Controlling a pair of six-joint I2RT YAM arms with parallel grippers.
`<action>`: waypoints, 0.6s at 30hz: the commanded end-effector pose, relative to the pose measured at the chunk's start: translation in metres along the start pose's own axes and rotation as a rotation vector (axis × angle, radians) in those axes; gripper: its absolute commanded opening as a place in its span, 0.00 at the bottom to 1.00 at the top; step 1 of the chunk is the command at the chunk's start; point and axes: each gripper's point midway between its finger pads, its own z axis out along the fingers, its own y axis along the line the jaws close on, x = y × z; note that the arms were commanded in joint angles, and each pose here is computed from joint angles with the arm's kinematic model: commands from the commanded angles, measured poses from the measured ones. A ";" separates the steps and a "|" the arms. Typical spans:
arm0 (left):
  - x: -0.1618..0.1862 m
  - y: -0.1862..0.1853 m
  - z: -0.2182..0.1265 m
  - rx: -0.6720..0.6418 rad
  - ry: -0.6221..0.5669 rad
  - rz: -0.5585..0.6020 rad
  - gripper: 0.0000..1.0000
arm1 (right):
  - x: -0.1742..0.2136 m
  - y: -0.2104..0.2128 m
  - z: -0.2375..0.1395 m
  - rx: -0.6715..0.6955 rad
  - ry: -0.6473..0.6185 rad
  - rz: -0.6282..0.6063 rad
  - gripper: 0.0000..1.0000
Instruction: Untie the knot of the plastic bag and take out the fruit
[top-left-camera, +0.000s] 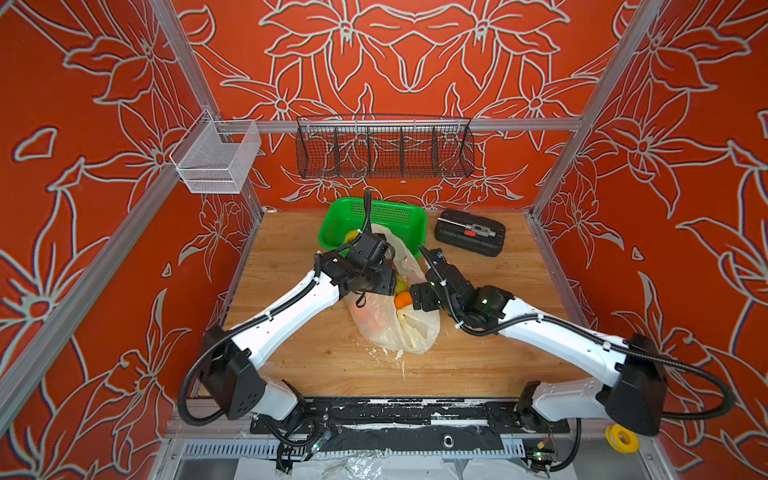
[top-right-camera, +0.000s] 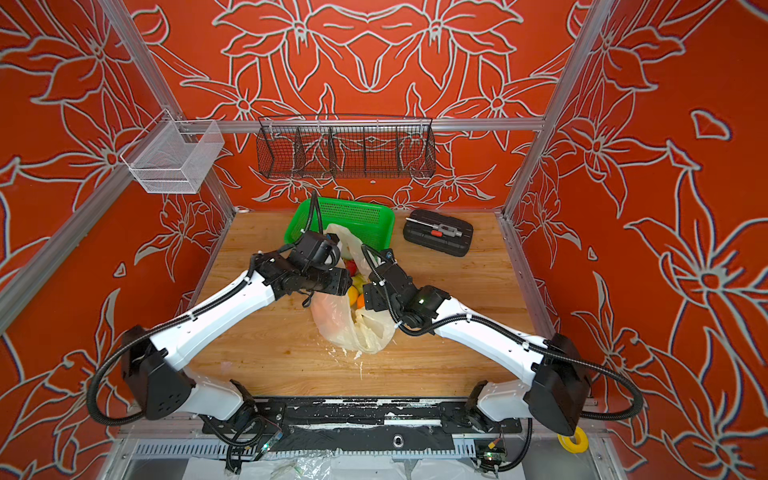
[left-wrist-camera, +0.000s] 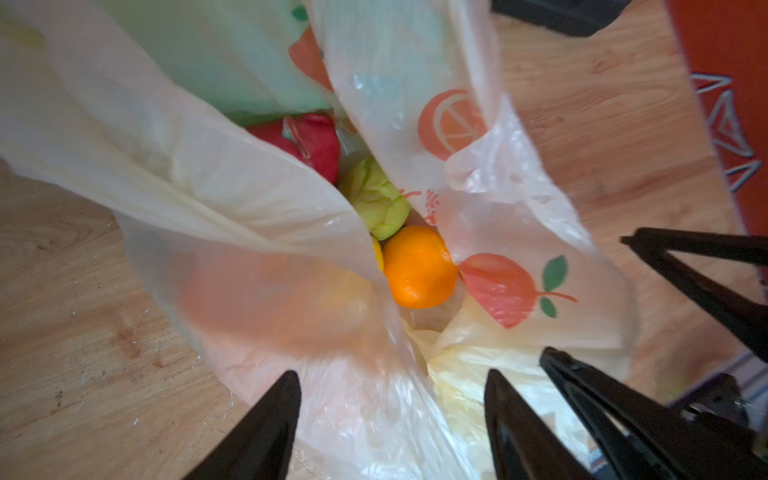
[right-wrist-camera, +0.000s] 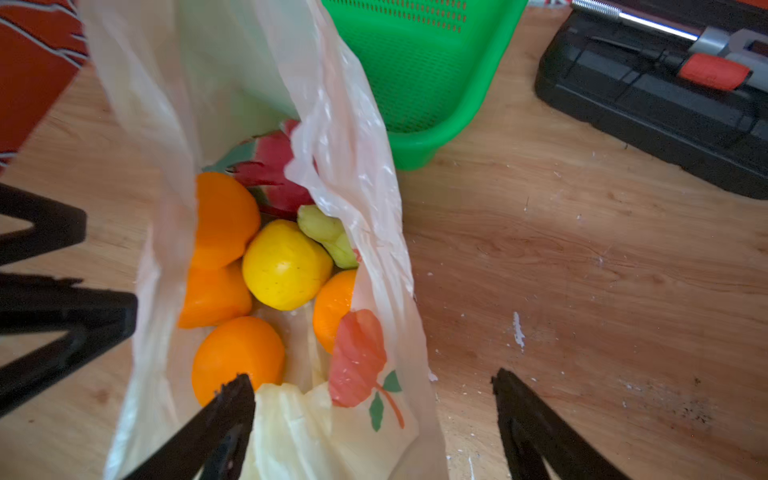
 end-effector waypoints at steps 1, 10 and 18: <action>0.013 0.009 0.010 -0.057 0.077 0.026 0.70 | 0.018 -0.009 0.013 0.021 0.042 -0.008 0.88; 0.049 0.042 0.013 -0.161 0.074 -0.015 0.35 | 0.080 -0.026 0.031 0.028 0.163 0.004 0.80; 0.112 0.066 0.005 -0.155 0.105 -0.092 0.11 | 0.124 -0.028 0.032 -0.040 0.240 0.019 0.83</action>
